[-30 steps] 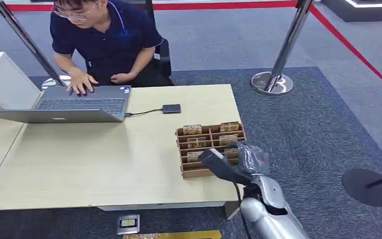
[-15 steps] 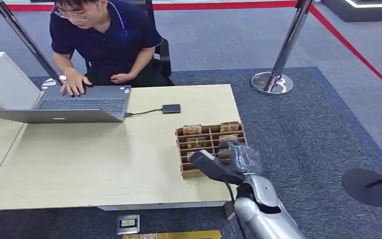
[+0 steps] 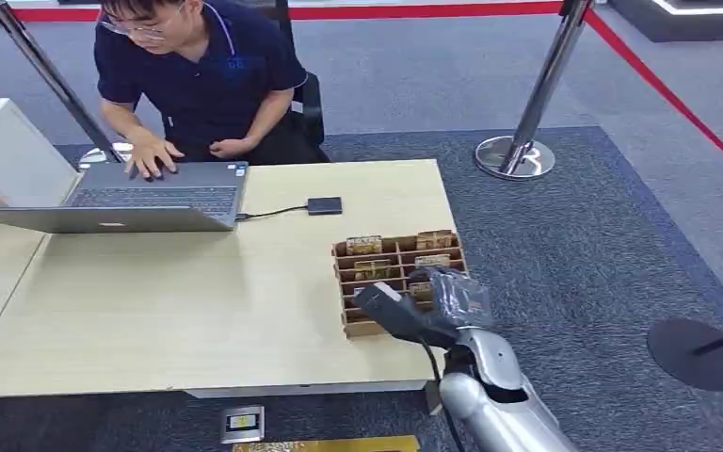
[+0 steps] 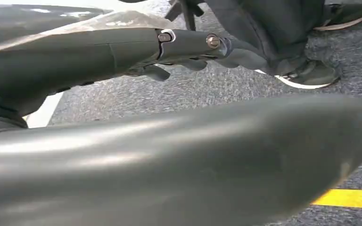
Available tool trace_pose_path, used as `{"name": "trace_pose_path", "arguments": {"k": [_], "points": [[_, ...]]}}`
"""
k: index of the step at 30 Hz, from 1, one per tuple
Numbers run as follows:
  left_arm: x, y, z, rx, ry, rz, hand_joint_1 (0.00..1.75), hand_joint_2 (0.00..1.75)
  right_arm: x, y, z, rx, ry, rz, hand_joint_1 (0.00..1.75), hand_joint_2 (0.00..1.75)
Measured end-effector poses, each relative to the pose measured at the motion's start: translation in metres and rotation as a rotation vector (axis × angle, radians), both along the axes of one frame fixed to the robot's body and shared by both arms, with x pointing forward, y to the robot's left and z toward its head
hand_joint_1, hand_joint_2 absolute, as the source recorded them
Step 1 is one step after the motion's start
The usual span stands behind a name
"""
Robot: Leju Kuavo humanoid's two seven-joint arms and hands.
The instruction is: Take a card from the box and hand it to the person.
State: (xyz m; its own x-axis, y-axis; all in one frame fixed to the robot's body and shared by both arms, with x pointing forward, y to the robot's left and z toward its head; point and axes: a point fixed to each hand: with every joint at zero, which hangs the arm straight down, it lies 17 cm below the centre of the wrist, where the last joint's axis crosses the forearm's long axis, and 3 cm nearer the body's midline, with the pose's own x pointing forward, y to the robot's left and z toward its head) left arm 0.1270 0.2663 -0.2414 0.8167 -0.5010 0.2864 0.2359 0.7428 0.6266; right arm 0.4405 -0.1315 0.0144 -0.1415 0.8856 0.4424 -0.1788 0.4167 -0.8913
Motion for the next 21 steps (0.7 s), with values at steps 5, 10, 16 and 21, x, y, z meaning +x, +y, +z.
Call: {"name": "trace_pose_path", "arguments": {"k": [5, 10, 16, 21], "points": [[0.0002, -0.0001, 0.0000, 0.000, -0.001, -0.001, 0.00, 0.00, 0.0005, -0.0018, 0.0011, -0.002, -0.004, -0.002, 0.77, 1.75], [0.0003, -0.0001, 0.0001, 0.000, -0.001, -0.001, 0.00, 0.00, 0.0008, -0.0028, 0.0037, -0.008, -0.012, -0.002, 0.77, 1.75], [0.0002, 0.0000, 0.0000, 0.000, -0.001, 0.001, 0.00, 0.00, 0.0009, -0.0028, 0.0042, -0.017, -0.015, -0.002, 0.80, 1.75], [0.0001, 0.0001, 0.0000, 0.000, 0.000, 0.001, 0.00, 0.00, -0.0003, -0.0005, 0.0026, -0.023, -0.008, 0.007, 0.84, 1.75]]}}
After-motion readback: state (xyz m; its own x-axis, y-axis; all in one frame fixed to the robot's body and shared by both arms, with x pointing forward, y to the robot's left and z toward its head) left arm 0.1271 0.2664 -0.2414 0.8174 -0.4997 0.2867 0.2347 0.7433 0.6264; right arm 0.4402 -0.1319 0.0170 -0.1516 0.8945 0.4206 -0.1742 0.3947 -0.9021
